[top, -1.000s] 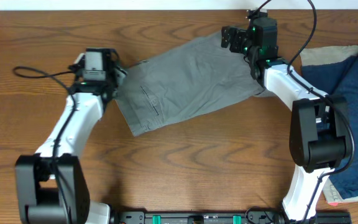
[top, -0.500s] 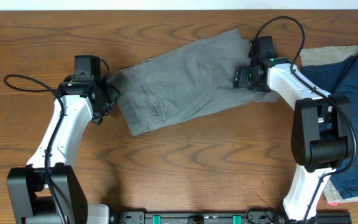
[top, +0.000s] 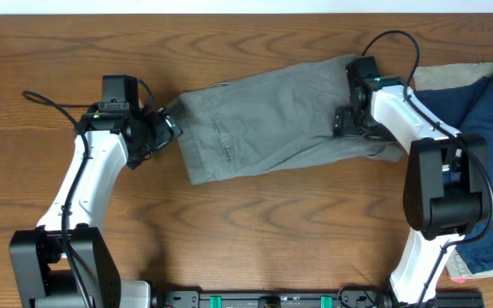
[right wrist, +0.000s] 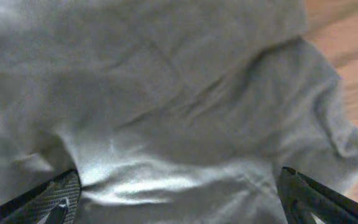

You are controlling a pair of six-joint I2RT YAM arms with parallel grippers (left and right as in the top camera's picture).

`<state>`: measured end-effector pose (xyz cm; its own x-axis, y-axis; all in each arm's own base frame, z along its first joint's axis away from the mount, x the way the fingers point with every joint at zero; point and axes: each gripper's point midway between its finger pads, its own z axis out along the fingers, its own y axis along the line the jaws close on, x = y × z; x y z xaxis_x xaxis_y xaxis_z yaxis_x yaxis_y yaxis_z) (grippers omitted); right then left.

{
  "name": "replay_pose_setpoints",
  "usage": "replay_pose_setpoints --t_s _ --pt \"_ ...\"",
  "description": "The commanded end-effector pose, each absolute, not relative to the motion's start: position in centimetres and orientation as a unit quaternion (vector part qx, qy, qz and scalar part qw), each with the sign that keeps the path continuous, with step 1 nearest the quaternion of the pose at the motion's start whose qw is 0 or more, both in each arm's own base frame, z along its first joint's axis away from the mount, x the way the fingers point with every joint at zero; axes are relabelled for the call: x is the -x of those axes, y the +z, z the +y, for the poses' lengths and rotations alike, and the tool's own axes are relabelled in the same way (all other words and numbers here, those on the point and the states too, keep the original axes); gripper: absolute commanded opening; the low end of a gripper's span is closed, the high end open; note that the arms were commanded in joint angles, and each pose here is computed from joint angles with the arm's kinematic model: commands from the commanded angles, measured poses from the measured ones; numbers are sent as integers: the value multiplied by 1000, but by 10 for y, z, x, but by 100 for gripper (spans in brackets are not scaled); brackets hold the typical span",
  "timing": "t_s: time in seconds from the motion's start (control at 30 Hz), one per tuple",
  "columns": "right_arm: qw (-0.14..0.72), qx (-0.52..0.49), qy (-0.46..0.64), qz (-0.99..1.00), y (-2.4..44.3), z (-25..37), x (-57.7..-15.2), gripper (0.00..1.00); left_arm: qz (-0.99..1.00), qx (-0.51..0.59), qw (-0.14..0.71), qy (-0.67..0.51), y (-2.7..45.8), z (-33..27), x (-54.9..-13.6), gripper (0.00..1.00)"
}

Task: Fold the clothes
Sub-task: 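Lower the folded edge onto the far edge and release both grippers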

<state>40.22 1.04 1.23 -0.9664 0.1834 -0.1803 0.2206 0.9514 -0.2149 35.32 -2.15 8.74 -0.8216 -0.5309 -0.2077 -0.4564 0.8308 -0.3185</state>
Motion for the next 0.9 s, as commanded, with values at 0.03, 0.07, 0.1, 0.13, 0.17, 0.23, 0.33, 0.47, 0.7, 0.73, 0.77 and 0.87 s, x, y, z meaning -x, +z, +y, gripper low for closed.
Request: replay_pose_setpoints --t_s 0.03,0.07,0.1,0.13,0.17,0.23,0.33,0.47,0.7,0.73,0.77,0.87 --pt "147 -135 -154 968 61 -12 -429 99 961 185 121 -167 76 -40 -351 95" --pt "161 -137 -143 967 72 -9 -434 99 961 183 114 -173 72 -43 -350 95" --pt "174 -136 -128 967 83 -5 -439 99 961 181 105 -182 68 -46 -350 95" --pt "189 -131 -107 967 96 2 -443 99 960 174 97 -196 63 -51 -351 95" --pt "201 -124 -81 968 107 10 -447 99 959 167 89 -211 59 -57 -351 95" --pt "224 -104 -25 969 128 29 -453 99 956 166 73 -230 48 -63 -353 95" --pt "244 -91 21 965 146 44 -455 99 953 162 58 -248 34 -70 -355 95" --pt "247 -83 41 965 153 53 -453 99 944 141 49 -293 24 -85 -360 93" --pt "242 -61 64 966 153 76 -450 95 946 109 44 -301 14 -103 -360 73" --pt "241 -57 66 967 152 79 -449 94 947 103 46 -300 14 -106 -360 71" --pt "239 -53 69 967 152 84 -448 94 948 96 50 -301 14 -109 -361 68" --pt "235 -43 76 968 150 93 -445 91 951 85 56 -291 13 -114 -363 45"
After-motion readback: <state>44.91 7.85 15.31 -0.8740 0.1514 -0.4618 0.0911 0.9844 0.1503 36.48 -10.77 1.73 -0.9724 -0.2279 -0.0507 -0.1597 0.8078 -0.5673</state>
